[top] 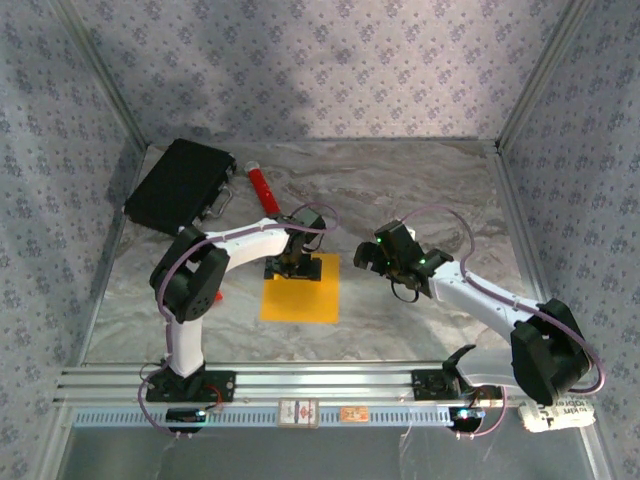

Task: Fold a paper plane with a square sheet of paper (pick it up from the middle)
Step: First fold the square sheet of paper in half at the center of the table.

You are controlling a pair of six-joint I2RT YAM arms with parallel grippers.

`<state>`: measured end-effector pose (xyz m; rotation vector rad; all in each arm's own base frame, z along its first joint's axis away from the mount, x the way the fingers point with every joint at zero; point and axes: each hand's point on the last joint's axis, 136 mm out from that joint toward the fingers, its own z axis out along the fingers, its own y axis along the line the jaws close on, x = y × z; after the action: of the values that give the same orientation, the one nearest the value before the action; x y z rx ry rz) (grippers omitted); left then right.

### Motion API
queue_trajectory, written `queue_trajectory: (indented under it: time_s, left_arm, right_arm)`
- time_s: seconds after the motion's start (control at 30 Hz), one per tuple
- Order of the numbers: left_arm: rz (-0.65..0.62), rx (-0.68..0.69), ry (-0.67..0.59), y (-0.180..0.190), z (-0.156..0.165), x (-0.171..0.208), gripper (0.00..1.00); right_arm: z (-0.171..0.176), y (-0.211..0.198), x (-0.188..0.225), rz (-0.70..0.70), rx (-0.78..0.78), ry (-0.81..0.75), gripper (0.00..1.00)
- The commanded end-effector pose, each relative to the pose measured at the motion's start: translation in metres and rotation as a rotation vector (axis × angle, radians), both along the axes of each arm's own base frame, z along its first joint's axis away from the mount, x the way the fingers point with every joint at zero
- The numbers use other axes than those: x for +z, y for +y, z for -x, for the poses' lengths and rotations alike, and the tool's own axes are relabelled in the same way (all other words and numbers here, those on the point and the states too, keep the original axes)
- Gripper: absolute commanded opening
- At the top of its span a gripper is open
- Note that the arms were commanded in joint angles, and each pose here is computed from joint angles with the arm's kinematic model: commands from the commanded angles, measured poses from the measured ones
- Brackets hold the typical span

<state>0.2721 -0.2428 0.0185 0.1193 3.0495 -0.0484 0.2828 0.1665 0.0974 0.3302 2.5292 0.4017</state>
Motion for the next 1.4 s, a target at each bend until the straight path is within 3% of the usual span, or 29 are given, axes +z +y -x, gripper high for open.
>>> queue_trajectory:
  time_s: [0.0, 0.4, 0.8, 1.37]
  left_arm:
    - [-0.041, 0.006, 0.048, 0.005, 0.010, -0.009, 0.94]
    - [0.004, -0.001, -0.018, -0.007, -0.001, 0.026, 0.95]
    - [0.032, 0.032, 0.014, -0.014, 0.011, 0.021, 0.96]
    - [-0.018, 0.041, 0.089, -0.006, 0.031, -0.022, 0.96]
  right_arm:
    - [-0.001, -0.002, 0.001, 0.003, -0.018, 0.007, 0.99]
    - [0.002, -0.006, 0.001, 0.003, -0.027, 0.001, 0.99]
    - [0.005, -0.009, 0.001, 0.004, -0.036, 0.004, 0.99]
    - [0.007, -0.011, 0.000, 0.006, -0.042, 0.010, 0.99]
